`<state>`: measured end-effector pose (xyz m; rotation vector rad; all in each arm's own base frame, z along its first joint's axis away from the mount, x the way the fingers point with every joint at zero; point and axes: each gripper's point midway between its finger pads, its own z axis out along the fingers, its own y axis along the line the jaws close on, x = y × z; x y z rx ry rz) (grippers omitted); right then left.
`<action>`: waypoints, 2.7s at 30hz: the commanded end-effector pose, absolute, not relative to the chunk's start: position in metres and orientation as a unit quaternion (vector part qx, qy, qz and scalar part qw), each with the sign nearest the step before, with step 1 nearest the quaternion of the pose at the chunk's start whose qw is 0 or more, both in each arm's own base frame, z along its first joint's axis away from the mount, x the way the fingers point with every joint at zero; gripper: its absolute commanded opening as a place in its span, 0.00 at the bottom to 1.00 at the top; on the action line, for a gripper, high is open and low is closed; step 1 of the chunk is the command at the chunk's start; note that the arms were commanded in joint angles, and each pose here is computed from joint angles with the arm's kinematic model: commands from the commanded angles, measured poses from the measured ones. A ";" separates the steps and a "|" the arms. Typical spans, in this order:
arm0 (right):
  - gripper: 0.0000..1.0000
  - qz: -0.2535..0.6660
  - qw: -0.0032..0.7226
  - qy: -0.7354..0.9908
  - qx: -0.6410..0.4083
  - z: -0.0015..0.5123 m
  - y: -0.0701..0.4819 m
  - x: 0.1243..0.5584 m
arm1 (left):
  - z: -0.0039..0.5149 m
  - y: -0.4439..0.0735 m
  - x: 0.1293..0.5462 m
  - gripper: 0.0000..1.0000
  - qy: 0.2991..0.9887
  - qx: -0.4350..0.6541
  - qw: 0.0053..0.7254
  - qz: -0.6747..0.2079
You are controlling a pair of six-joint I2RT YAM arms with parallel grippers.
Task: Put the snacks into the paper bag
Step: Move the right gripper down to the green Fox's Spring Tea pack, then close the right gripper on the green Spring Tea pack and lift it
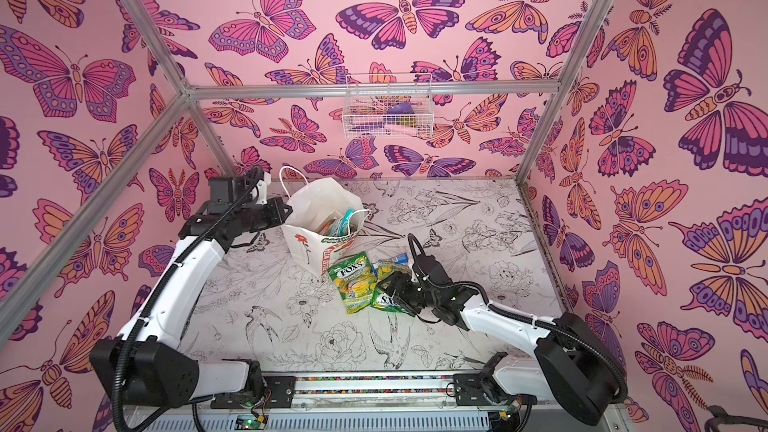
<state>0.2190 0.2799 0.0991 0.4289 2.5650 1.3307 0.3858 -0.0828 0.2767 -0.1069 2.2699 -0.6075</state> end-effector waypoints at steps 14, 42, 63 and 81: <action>0.78 0.511 0.062 0.844 0.151 0.080 0.309 0.196 | 0.291 -0.079 0.392 0.00 0.877 -0.042 0.415 -0.239; 0.75 0.439 0.126 0.822 0.341 0.025 0.254 0.202 | 0.291 -0.078 0.392 0.00 0.877 -0.043 0.416 -0.237; 0.33 0.379 0.290 0.766 0.432 0.042 0.183 0.226 | 0.292 -0.079 0.391 0.00 0.876 -0.042 0.417 -0.239; 0.00 0.397 0.281 0.800 0.352 0.062 0.215 0.240 | 0.293 -0.078 0.391 0.00 0.876 -0.042 0.418 -0.238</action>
